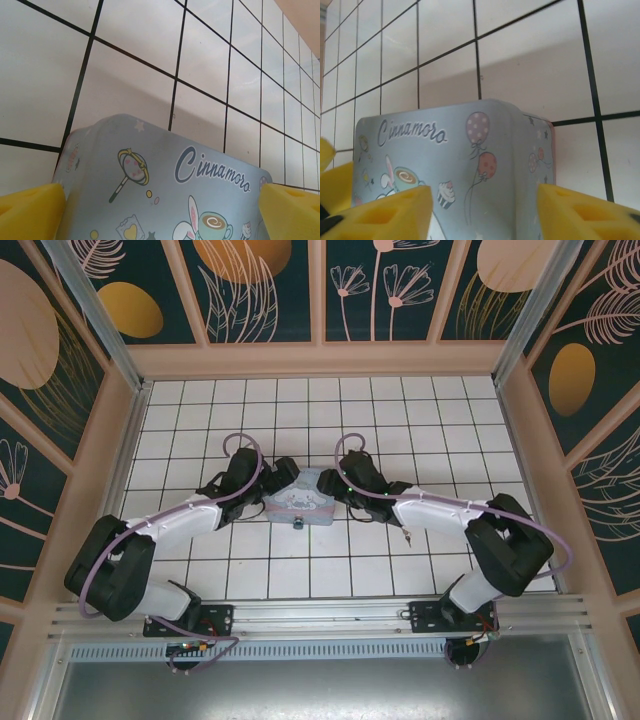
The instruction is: Unlock a padlock with a key
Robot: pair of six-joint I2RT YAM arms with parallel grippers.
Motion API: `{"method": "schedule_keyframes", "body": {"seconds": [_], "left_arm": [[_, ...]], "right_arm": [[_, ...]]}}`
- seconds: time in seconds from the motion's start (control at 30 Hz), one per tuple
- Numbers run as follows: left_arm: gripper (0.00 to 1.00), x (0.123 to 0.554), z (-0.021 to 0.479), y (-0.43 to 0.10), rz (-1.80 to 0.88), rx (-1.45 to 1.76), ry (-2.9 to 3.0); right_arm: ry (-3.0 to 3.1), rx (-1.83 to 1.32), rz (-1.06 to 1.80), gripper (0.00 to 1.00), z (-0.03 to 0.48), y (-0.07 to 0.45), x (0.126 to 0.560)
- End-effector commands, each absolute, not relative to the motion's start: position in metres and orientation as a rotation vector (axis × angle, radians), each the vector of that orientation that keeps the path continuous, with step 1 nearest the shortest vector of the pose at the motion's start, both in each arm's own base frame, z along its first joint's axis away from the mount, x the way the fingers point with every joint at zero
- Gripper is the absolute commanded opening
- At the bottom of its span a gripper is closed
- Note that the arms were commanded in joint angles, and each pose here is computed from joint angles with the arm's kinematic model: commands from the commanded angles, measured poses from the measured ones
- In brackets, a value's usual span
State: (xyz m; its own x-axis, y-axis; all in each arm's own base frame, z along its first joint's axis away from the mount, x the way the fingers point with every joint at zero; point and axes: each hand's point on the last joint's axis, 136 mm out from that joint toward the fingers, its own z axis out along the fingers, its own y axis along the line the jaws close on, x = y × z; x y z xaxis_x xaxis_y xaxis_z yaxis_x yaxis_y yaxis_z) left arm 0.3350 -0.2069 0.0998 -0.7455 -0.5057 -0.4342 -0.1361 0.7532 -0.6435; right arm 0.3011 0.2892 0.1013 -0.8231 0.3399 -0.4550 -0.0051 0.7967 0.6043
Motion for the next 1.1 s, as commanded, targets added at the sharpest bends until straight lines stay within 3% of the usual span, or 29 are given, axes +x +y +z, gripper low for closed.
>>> {"method": "schedule_keyframes", "body": {"seconds": [0.0,0.2,0.47,0.7,1.07], "left_arm": [[0.99,0.347,0.119,-0.210,-0.765,-0.414,2.288],[0.99,0.356,0.136,-0.192,-0.606,-0.379,2.246],[0.99,0.342,0.164,-0.190,-0.657,-0.314,2.203],[0.99,0.319,0.167,-0.203,-0.814,-0.238,2.214],[0.99,0.322,0.171,-0.183,-0.698,-0.263,2.159]], "right_arm": [[2.366,0.276,0.806,0.68,0.126,0.273,0.301],[2.339,0.348,0.707,0.75,0.144,0.221,0.282],[2.445,0.523,0.521,0.75,0.097,0.139,0.231],[2.530,0.510,0.425,0.74,0.069,0.128,0.218],[2.562,0.571,0.326,0.74,0.047,0.108,0.224]]}}
